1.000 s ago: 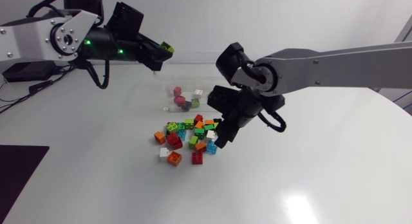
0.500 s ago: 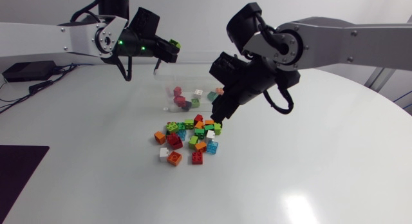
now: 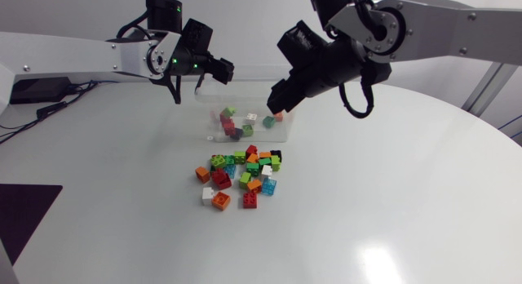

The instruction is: Place the duplo bricks in the container

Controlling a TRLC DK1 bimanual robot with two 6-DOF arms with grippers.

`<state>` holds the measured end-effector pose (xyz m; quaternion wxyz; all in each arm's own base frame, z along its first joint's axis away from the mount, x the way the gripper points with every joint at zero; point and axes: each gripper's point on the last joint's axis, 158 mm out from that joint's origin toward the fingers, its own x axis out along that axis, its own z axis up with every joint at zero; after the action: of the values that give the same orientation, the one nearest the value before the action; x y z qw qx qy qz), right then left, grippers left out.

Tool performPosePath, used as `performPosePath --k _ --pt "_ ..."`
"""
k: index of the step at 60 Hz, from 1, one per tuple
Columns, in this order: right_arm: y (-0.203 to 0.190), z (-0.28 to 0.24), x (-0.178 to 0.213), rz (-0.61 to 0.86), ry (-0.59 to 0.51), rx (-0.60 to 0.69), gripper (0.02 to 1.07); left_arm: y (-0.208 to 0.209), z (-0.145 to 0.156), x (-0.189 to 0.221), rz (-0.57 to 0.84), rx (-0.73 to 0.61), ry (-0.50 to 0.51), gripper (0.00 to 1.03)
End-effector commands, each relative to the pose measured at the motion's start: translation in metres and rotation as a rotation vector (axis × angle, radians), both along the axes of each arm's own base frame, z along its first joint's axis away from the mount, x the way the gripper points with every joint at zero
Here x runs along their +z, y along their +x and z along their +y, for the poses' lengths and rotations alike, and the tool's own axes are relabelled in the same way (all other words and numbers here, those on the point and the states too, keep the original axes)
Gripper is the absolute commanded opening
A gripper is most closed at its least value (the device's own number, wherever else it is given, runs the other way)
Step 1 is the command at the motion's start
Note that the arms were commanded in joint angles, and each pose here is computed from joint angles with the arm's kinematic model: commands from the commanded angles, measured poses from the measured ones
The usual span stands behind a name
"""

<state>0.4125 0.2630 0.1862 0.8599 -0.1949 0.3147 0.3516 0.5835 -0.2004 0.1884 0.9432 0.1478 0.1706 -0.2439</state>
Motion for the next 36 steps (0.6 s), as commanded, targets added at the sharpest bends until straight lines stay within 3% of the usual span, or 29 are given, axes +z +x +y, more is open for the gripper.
performPosePath --k 1,22,36 --pt "0.013 0.003 0.013 -0.023 0.046 -0.024 0.38 -0.002 0.001 0.005 -0.005 0.016 -0.015 0.99" --pt "0.058 0.008 0.022 -0.076 0.102 -0.063 0.38 -0.073 0.033 0.01 0.034 0.002 0.062 0.99" --pt "0.08 0.012 0.023 -0.106 0.124 -0.075 0.38 -0.128 0.041 -0.02 0.105 -0.085 0.139 0.99"
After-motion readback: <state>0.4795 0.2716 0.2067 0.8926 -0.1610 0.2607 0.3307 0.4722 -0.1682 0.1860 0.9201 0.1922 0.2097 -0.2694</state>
